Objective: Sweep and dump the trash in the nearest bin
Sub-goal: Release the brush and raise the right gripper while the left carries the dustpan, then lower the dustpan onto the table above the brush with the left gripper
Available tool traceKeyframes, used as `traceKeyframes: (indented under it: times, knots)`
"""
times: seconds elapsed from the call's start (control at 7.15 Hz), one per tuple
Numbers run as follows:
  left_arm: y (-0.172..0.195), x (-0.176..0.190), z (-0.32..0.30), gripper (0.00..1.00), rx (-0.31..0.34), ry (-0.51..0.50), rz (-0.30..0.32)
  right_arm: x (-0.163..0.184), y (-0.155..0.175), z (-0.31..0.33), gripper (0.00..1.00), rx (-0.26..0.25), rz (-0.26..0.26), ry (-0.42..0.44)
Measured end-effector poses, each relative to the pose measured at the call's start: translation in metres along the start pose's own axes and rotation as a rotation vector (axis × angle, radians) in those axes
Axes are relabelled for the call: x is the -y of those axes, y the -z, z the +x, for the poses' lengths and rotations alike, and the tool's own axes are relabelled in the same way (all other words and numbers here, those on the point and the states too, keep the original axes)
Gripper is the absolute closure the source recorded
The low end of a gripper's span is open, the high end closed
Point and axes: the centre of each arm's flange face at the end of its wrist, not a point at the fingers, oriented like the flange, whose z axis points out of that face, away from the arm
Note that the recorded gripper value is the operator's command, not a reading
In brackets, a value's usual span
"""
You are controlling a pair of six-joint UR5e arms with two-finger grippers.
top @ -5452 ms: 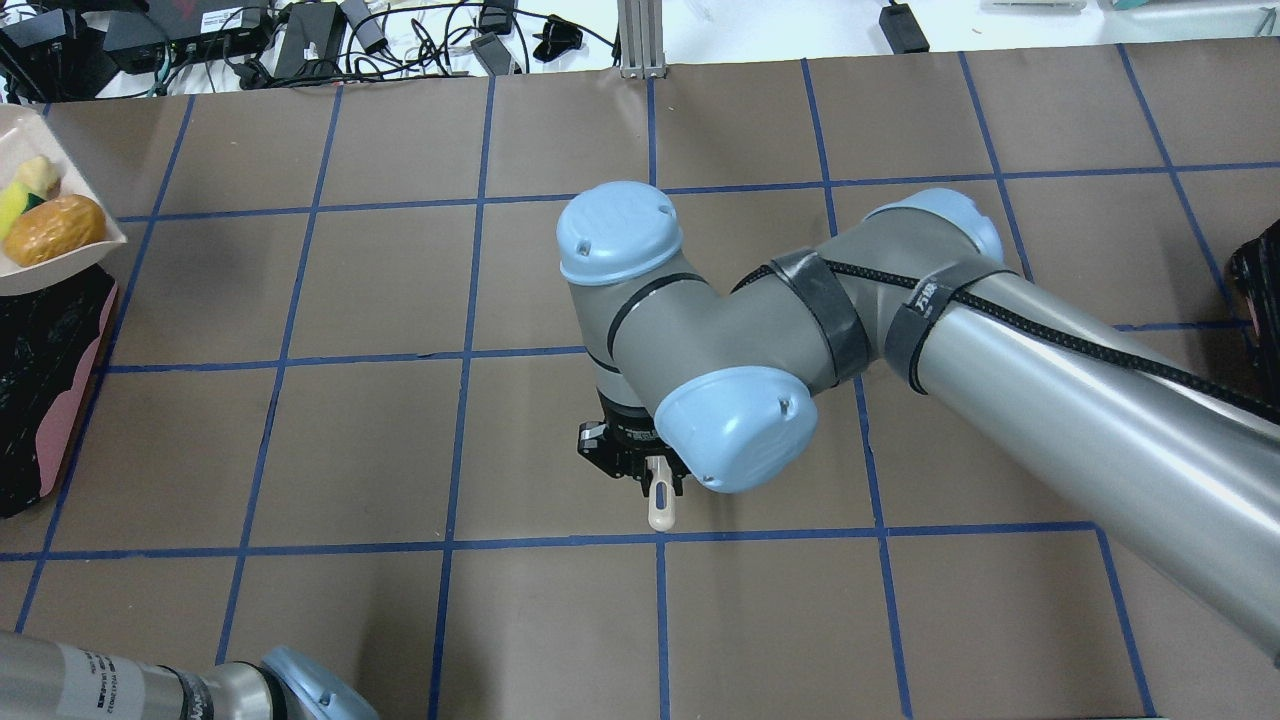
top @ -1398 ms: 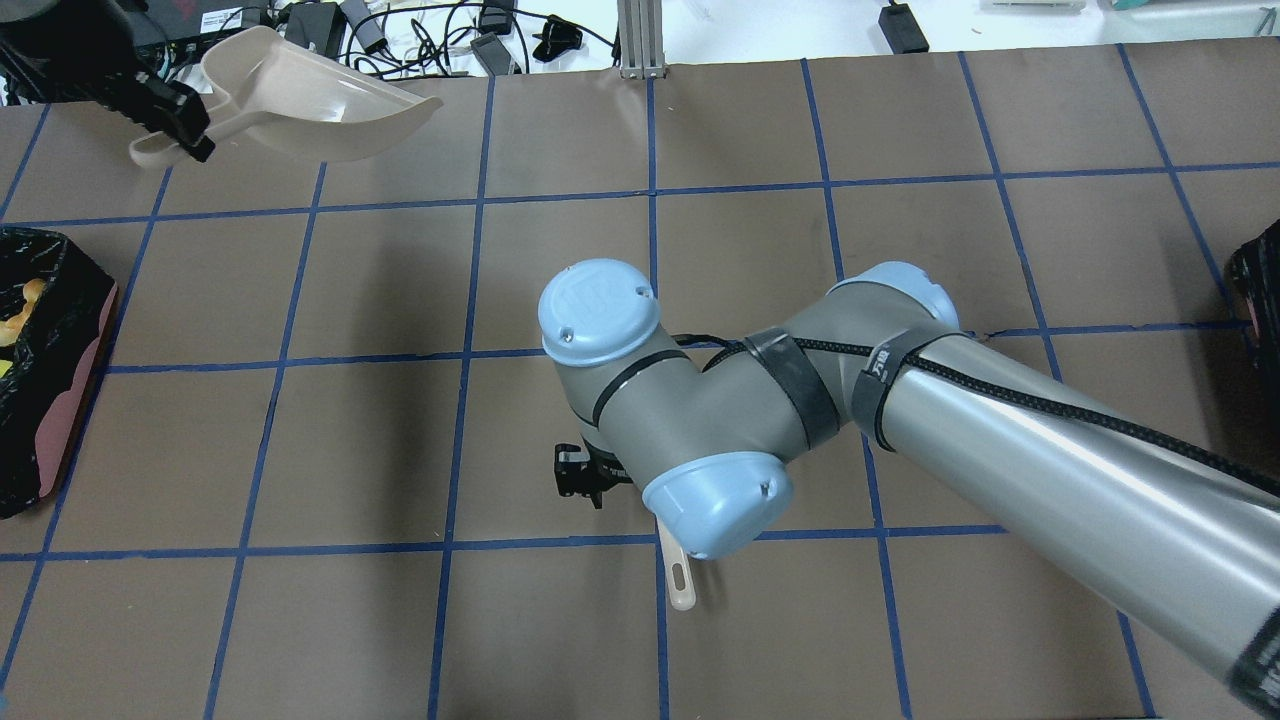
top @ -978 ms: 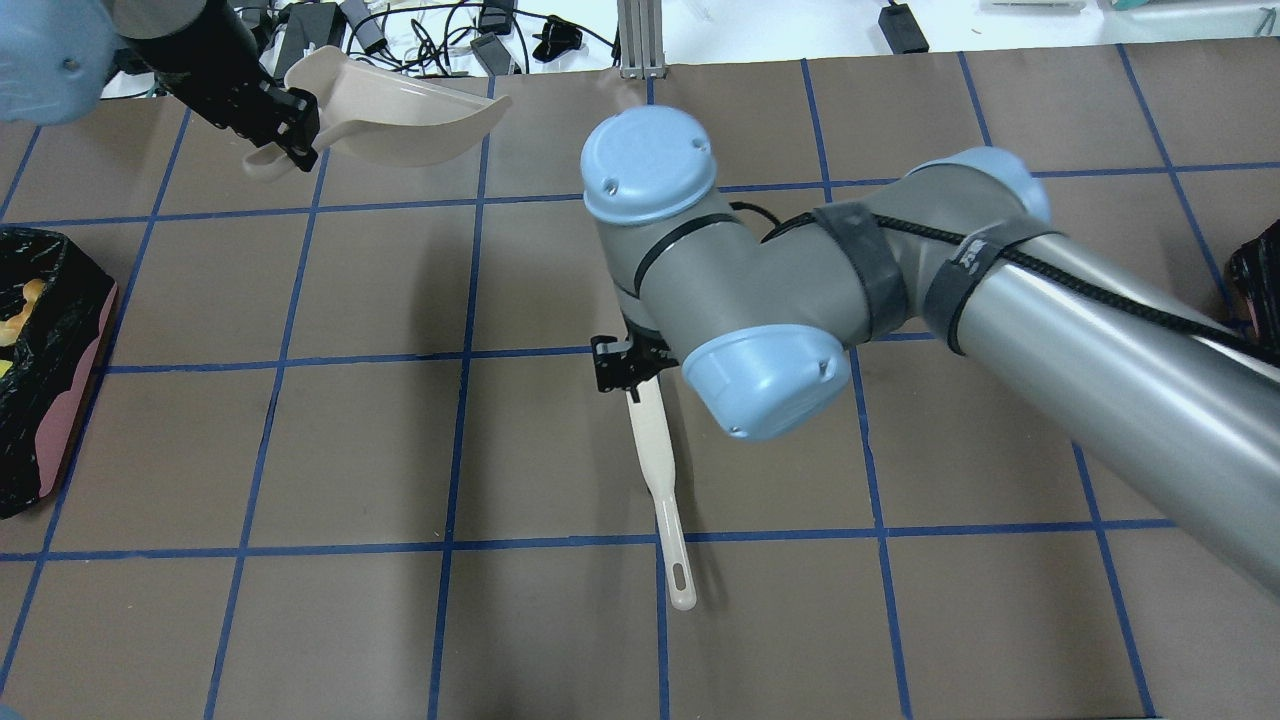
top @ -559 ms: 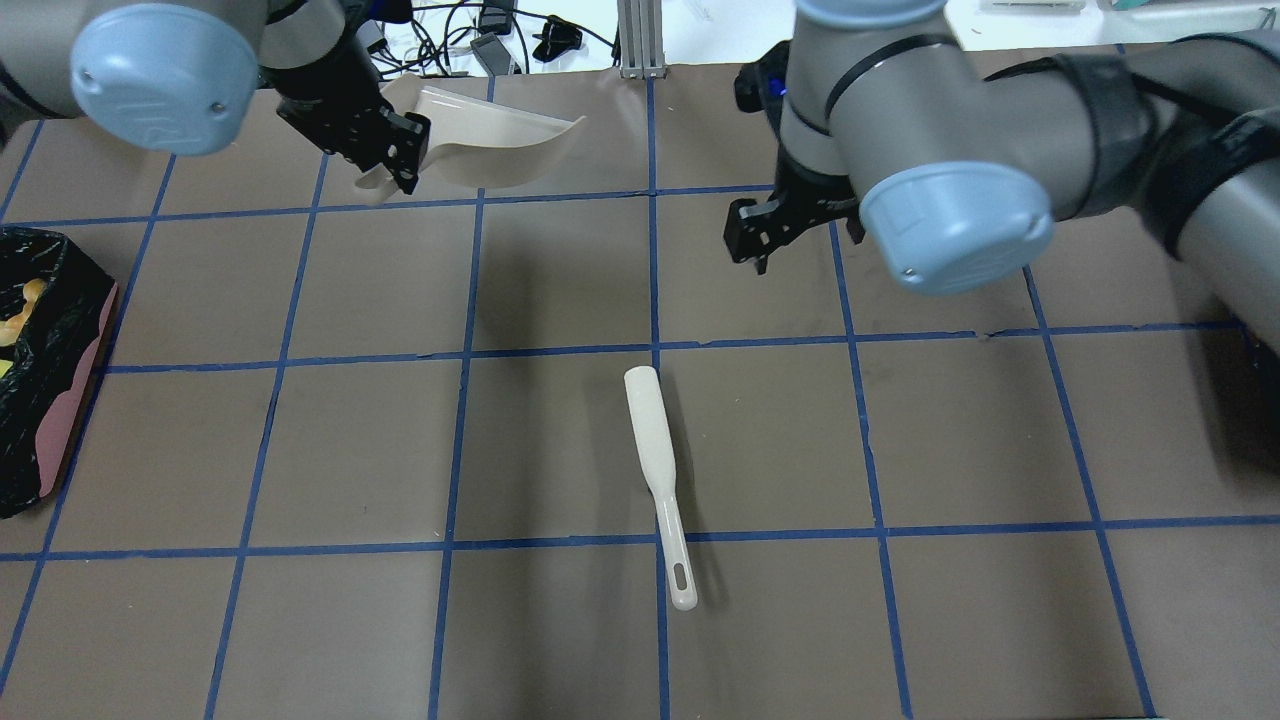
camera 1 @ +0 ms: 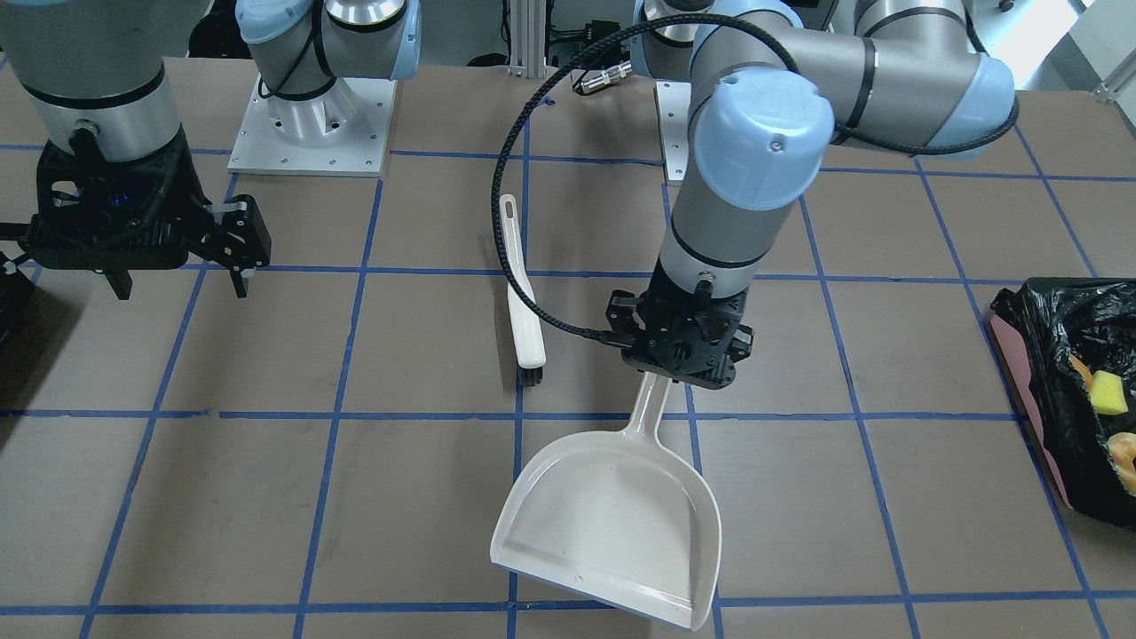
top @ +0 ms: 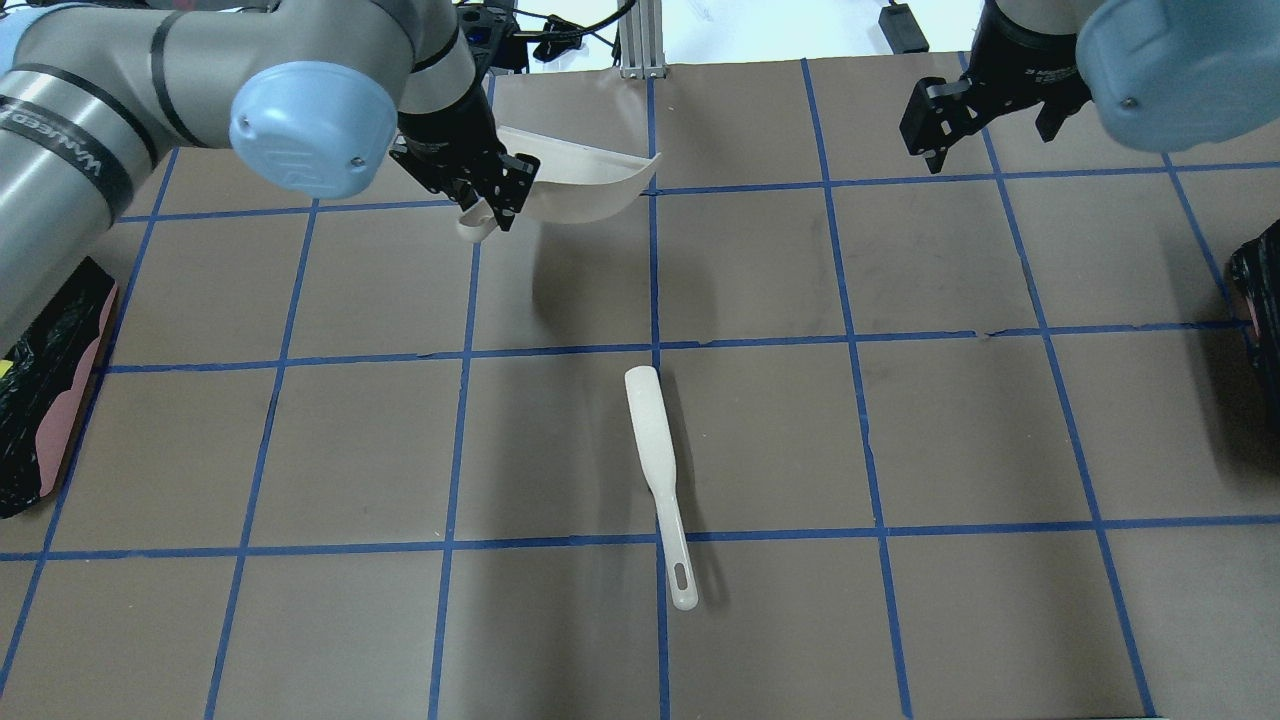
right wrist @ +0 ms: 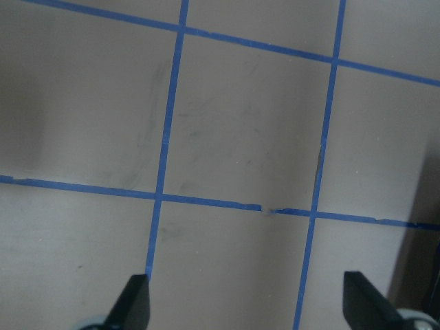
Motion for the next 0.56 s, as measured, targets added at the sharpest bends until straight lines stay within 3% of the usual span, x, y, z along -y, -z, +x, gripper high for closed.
traceKeyframes:
  times: [0.28,0.42,0.56]
  knots:
    - [-0.024,0.000,0.051,1.00,-0.004,0.056,0.036,-0.006,0.002,-0.030,0.00,0.141,-0.045,-0.114]
    - [-0.039,0.000,0.070,1.00,-0.008,0.077,0.061,-0.009,0.004,-0.051,0.00,0.177,-0.047,-0.083]
    - [-0.053,0.000,0.082,1.00,-0.011,0.100,0.075,-0.016,0.001,-0.072,0.00,0.181,-0.058,-0.024]
